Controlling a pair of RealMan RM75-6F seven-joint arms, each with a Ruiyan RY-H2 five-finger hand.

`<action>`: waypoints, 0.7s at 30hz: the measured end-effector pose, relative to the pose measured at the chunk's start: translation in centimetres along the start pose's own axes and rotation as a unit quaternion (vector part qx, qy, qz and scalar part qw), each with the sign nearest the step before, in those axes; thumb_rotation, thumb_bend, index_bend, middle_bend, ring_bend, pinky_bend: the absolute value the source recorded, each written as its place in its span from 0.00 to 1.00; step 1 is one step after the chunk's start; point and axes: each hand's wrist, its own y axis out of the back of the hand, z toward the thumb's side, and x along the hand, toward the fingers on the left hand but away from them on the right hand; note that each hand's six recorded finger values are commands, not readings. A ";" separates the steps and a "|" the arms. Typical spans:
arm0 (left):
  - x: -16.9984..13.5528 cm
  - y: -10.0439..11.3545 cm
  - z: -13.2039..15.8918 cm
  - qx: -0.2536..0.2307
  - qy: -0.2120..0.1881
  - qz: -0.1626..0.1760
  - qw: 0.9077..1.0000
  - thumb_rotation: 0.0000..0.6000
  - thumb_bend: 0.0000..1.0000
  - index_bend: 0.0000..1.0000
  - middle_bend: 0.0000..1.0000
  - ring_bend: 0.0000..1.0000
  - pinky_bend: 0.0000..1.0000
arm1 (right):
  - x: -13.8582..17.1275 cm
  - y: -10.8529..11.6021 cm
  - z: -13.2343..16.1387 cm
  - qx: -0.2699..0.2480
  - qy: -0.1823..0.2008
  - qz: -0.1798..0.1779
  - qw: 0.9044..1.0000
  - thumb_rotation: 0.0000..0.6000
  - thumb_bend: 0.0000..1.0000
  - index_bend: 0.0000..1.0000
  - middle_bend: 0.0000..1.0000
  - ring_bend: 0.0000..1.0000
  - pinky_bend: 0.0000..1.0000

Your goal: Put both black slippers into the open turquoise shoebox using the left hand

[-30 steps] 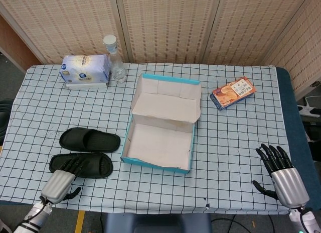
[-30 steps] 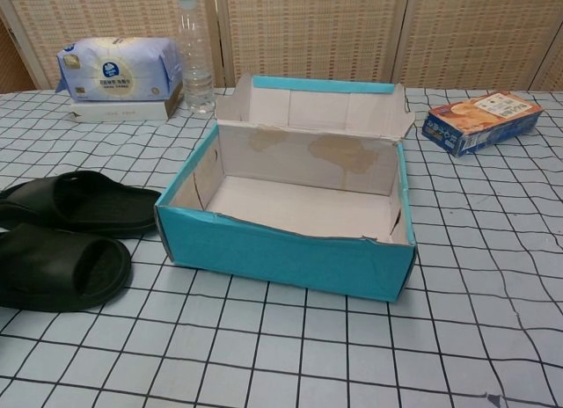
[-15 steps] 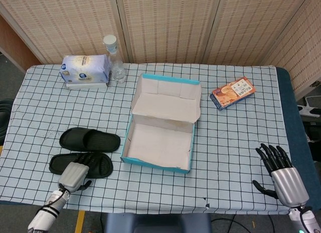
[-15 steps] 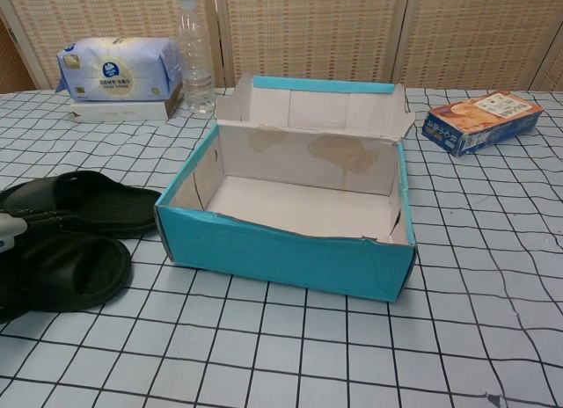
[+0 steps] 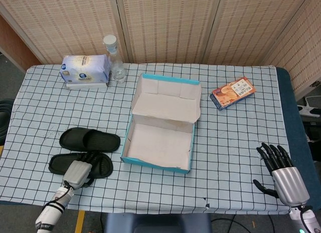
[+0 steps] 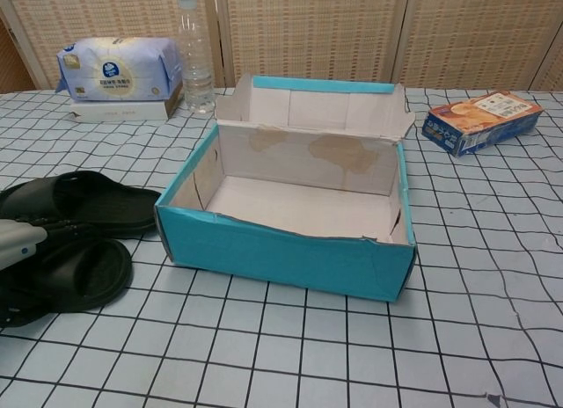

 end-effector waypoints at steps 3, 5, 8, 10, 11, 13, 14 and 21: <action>0.1 0.4 0.0 0.004 -0.002 0.021 1.000 1.00 0.36 0.22 0.42 0.29 0.15 | 0.0 0.0 0.0 0.000 0.000 -0.001 1.000 0.82 0.16 0.00 0.00 0.00 0.00; 0.0 0.4 -0.2 0.006 -0.002 0.031 1.000 1.00 0.36 0.26 0.50 0.35 0.17 | 0.0 0.0 0.0 0.000 0.000 -0.001 1.000 0.82 0.16 0.00 0.00 0.00 0.00; 0.0 0.1 -0.5 -0.003 -0.002 0.026 1.000 1.00 0.37 0.31 0.54 0.39 0.19 | 0.1 0.0 0.1 0.000 0.001 -0.001 1.000 0.82 0.16 0.00 0.00 0.00 0.00; 0.0 -0.2 -0.7 -0.012 -0.002 0.022 1.000 1.00 0.38 0.37 0.60 0.45 0.20 | 0.1 0.0 0.1 0.000 0.001 -0.001 1.000 0.82 0.16 0.00 0.00 0.00 0.00; 0.0 -0.2 -0.8 -0.015 -0.003 0.021 1.000 1.00 0.39 0.38 0.62 0.46 0.21 | 0.2 0.0 0.1 0.000 0.001 -0.001 1.000 0.82 0.16 0.00 0.00 0.00 0.00; -0.1 -0.3 -1.1 -0.021 -0.003 0.023 1.000 1.00 0.40 0.44 0.67 0.52 0.24 | 0.2 0.0 0.1 0.000 0.001 -0.002 1.000 0.82 0.16 0.00 0.00 0.00 0.00; -0.1 -0.3 -1.3 -0.024 -0.002 0.024 0.999 1.00 0.40 0.46 0.69 0.54 0.25 | 0.2 0.0 0.1 0.000 0.001 -0.002 1.000 0.82 0.16 0.00 0.00 0.00 0.00; -1.1 0.6 -2.8 -0.036 0.004 0.052 0.998 1.00 0.46 0.58 0.83 0.71 0.38 | 0.2 -0.1 0.3 0.002 0.003 -0.001 1.000 0.82 0.16 0.00 0.00 0.00 0.00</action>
